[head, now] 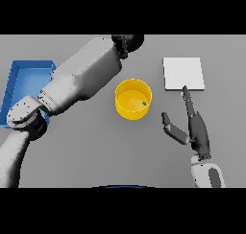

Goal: Pick up the red beaker and tilt it to pour out 1 green nut into yellow bowl. Pick up the yellow bowl and place it on the metallic measuring scale.

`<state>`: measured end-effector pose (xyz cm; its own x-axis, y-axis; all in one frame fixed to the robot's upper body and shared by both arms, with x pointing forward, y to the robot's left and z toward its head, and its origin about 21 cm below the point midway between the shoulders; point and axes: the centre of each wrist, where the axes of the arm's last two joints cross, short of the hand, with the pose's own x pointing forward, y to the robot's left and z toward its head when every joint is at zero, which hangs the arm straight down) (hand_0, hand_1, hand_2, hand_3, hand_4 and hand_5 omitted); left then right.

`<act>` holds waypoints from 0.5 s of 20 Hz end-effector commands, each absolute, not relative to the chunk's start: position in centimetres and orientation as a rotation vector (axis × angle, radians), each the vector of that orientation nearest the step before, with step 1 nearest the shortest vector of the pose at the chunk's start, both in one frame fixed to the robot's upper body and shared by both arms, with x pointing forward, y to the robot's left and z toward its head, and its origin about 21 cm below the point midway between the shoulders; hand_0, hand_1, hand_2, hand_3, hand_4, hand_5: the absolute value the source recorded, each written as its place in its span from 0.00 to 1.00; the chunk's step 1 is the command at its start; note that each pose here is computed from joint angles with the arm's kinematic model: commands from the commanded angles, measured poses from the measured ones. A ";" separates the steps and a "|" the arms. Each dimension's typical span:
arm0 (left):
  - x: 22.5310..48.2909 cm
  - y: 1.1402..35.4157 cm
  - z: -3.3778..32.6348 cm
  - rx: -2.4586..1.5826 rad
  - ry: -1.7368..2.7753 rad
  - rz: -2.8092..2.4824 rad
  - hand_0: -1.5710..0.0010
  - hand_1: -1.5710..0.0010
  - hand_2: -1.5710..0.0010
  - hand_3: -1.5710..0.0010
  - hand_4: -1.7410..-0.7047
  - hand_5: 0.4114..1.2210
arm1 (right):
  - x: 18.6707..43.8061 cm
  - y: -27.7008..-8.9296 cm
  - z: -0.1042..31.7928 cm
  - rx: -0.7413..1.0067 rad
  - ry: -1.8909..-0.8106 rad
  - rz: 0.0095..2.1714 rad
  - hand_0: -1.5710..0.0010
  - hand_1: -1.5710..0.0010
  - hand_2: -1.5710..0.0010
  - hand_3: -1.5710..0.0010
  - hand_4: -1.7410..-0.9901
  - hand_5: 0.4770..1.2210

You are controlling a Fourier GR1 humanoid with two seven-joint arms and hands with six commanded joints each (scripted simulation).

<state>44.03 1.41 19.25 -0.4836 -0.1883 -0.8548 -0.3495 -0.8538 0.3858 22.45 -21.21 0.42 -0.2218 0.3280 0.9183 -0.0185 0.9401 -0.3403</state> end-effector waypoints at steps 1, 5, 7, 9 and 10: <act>44.5 2.0 21.1 -1.598 0.859 2.507 0.00 0.00 0.00 0.20 0.01 1.00 | 22.5 -20.9 0.4 -0.228 -1.762 0.327 1.00 1.00 1.00 1.00 0.95 0.27; 46.6 5.1 25.9 -1.746 1.156 2.603 0.00 0.00 0.00 0.18 0.01 1.00 | 22.5 -21.1 0.6 -0.211 -1.776 0.314 1.00 1.00 1.00 1.00 0.99 0.28; 47.6 7.7 28.1 -1.893 1.383 2.651 0.00 0.00 0.00 0.11 0.01 1.00 | 22.8 -21.4 0.5 -0.224 -1.764 0.309 1.00 1.00 1.00 1.00 0.99 0.27; 48.3 10.5 29.3 -2.009 1.630 2.648 0.00 0.00 0.00 0.09 0.00 1.00 | 22.9 -21.0 0.6 -0.218 -1.778 0.308 1.00 1.00 1.00 1.00 0.99 0.25; 48.6 12.4 29.8 -2.075 1.755 2.638 0.00 0.00 0.00 0.08 0.00 1.00 | 23.1 -21.0 0.7 -0.202 -1.777 0.299 1.00 1.00 1.00 1.00 0.98 0.26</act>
<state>48.64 12.47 29.80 -0.2540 -0.8765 -0.4090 -0.0354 -0.4141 0.9095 23.10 -20.98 0.73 -0.2242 0.2953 0.9287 -0.0238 0.9510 -0.3081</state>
